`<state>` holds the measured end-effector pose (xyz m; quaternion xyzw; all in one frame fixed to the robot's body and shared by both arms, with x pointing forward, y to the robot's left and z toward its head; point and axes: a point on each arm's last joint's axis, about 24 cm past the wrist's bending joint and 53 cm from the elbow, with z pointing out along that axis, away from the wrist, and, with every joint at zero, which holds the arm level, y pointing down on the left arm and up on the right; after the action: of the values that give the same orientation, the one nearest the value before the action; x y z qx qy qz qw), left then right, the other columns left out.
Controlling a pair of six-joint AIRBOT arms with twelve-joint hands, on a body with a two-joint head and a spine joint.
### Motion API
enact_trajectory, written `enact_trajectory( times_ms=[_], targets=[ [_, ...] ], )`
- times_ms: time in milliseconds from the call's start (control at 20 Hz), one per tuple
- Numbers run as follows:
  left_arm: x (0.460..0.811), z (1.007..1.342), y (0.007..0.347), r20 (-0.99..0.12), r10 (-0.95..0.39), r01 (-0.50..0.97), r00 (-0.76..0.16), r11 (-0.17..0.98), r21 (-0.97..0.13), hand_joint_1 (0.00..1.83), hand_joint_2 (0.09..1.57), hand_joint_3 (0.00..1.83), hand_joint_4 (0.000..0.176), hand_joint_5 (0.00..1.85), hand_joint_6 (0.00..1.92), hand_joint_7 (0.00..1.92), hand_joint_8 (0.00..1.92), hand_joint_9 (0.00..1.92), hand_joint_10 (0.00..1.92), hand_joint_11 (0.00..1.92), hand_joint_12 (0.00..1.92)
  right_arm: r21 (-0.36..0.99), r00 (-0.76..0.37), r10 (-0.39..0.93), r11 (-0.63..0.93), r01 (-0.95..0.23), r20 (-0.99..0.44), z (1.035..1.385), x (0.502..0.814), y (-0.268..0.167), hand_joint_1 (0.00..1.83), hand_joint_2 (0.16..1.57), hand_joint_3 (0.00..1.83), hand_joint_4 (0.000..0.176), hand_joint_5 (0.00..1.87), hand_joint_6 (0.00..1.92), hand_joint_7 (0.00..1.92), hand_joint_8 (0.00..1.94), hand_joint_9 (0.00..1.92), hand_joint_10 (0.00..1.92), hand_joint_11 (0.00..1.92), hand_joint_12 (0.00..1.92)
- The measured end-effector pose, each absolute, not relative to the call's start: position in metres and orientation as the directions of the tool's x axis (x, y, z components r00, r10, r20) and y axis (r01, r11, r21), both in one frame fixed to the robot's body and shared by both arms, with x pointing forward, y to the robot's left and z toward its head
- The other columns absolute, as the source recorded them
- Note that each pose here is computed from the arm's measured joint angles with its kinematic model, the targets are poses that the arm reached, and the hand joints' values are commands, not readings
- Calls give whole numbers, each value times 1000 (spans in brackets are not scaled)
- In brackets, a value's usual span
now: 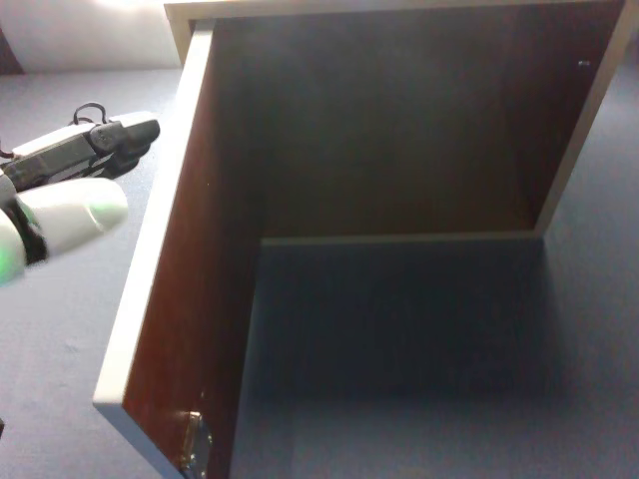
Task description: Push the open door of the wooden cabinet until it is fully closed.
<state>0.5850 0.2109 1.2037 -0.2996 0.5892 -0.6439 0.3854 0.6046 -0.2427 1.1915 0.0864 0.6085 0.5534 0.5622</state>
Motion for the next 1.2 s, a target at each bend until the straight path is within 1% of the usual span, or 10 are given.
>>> enact_trajectory(
  times_ms=[50, 150, 400, 450, 500, 650, 750, 1000, 1200],
  targets=[
    [585, 1204, 211, -68, -849, 144, -523, -9, -990, 0, 1388, 4, 0, 146, 0, 153, 0, 151, 0, 106, 64, 770, -354, 727, 372, -518, -589, 1192, 604, -243, 14, 1443, 0, 0, 295, 1, 242, 0, 200, 0, 47, 366],
    [585, 1203, 210, -70, -847, 142, -526, -6, -990, 0, 1387, 2, 0, 152, 6, 164, 7, 161, 6, 114, 61, 770, -354, 727, 372, -517, -589, 1191, 604, -243, 14, 1450, 2, 0, 296, 2, 241, 1, 199, 1, 54, 351],
    [581, 1199, 202, -87, -827, 137, -555, 13, -990, 0, 1399, 6, 0, 131, 0, 160, 4, 167, 6, 133, 61, 771, -354, 727, 373, -517, -589, 1191, 604, -243, 52, 1431, 0, 0, 298, 1, 253, 3, 213, 4, 57, 341],
    [580, 1199, 200, -93, -820, 138, -564, 17, -990, 0, 1440, 5, 0, 142, 0, 170, 1, 180, 2, 142, 43, 771, -354, 726, 373, -517, -589, 1191, 605, -243, 50, 1429, 0, 0, 297, 1, 250, 1, 210, 2, 55, 340],
    [579, 1199, 198, -107, -811, 146, -576, 27, -989, 0, 1444, 3, 0, 142, 0, 170, 0, 181, 1, 142, 37, 771, -354, 727, 373, -517, -589, 1191, 604, -242, 23, 1432, 0, 0, 287, 1, 243, 1, 209, 1, 58, 337],
    [577, 1194, 195, -115, -801, 135, -587, 44, -990, 0, 1437, 0, 0, 162, 7, 196, 8, 212, 10, 182, 46, 771, -354, 726, 374, -515, -589, 1191, 605, -243, 41, 1429, 0, 0, 296, 1, 260, 2, 224, 2, 71, 328],
    [578, 1191, 194, -117, -798, 125, -591, 53, -991, 0, 1450, 5, 0, 154, 2, 185, 2, 194, 1, 167, 35, 771, -355, 726, 374, -515, -589, 1191, 605, -243, 56, 1428, 0, 0, 305, 3, 274, 5, 234, 4, 82, 326],
    [574, 1192, 187, -132, -778, 136, -614, 61, -989, 0, 1458, 5, 0, 154, 4, 178, 5, 182, 3, 155, 22, 771, -355, 725, 376, -514, -590, 1190, 605, -243, 74, 1443, 3, 0, 302, 1, 273, 1, 230, 0, 71, 319],
    [573, 1193, 181, -134, -768, 142, -626, 57, -988, 0, 1482, 12, 0, 189, 12, 211, 10, 214, 10, 208, 37, 771, -355, 725, 377, -513, -590, 1190, 605, -243, 83, 1438, 0, 0, 305, 0, 280, 0, 236, 1, 83, 318]
  ],
)
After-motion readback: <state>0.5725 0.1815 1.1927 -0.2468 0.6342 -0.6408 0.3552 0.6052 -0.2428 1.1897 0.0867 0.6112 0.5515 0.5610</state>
